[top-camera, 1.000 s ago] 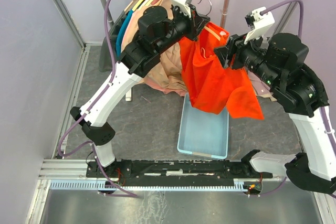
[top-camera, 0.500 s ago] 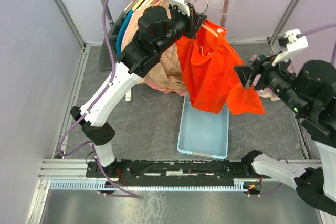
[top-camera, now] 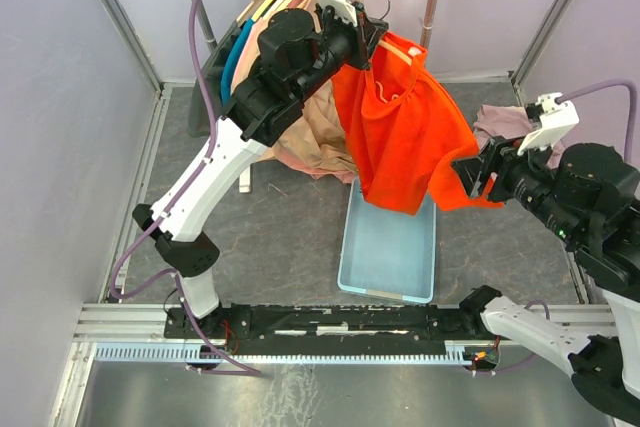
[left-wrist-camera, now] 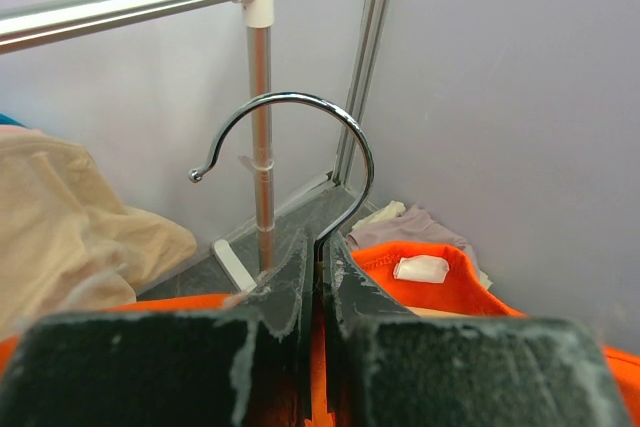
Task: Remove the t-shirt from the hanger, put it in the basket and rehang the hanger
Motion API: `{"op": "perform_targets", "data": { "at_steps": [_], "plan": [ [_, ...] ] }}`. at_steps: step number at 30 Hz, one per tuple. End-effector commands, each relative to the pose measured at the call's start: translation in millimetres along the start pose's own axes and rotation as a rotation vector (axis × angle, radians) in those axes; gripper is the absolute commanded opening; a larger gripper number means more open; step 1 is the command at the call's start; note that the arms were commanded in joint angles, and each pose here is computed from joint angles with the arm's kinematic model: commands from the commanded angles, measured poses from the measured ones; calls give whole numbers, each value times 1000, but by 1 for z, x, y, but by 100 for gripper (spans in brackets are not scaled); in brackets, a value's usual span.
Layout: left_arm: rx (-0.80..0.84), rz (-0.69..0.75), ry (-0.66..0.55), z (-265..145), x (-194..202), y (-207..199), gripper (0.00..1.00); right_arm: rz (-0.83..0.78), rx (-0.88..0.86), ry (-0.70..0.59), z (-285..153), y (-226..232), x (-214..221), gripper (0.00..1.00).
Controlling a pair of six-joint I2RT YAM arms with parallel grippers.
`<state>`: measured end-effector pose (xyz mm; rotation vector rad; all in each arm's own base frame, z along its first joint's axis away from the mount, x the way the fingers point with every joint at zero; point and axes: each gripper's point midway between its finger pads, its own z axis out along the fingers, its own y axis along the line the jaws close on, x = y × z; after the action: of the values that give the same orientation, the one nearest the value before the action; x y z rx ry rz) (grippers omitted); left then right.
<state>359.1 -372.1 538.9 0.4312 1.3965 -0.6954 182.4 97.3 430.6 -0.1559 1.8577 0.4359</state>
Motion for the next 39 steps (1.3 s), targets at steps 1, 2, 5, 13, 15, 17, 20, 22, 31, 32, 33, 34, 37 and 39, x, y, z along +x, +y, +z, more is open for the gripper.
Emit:
{"op": "perform_targets", "data": {
  "at_steps": [1,2,5,13,15,17,20,22,31,32,33,34,37,39],
  "plan": [
    [-13,20,-188,-28,-76,3,3,28,43,-6,-5,-10,8,66],
    [-14,19,-189,-29,-77,4,3,30,50,-8,-6,-12,9,66],
    [-20,19,-194,-30,-79,5,3,34,68,-7,-7,-16,14,62],
    [-26,11,-208,-30,-83,6,3,44,95,1,-9,-21,18,21],
    [-27,6,-210,-30,-84,7,3,43,112,9,-10,-24,18,10],
    [-33,-2,-212,-29,-84,8,3,40,124,19,-10,-26,19,2],
    [-43,-12,-217,-30,-85,11,3,45,142,14,-13,-30,19,1],
    [-50,-19,-218,-30,-86,13,3,56,155,7,-15,-33,21,1],
    [-77,-52,-235,-32,-92,22,3,97,254,12,-23,-53,37,1],
    [-82,-54,-236,-32,-92,23,3,102,263,14,-24,-55,39,1],
    [-87,-56,-239,-33,-93,25,3,107,274,17,-23,-57,41,1],
    [-91,-59,-241,-34,-95,26,3,115,285,20,-24,-59,43,1],
    [-102,-66,-248,-38,-98,29,3,142,305,22,-24,-62,50,1],
    [-109,-70,-254,-39,-100,31,3,164,316,20,-24,-64,54,1]
  ]
}}
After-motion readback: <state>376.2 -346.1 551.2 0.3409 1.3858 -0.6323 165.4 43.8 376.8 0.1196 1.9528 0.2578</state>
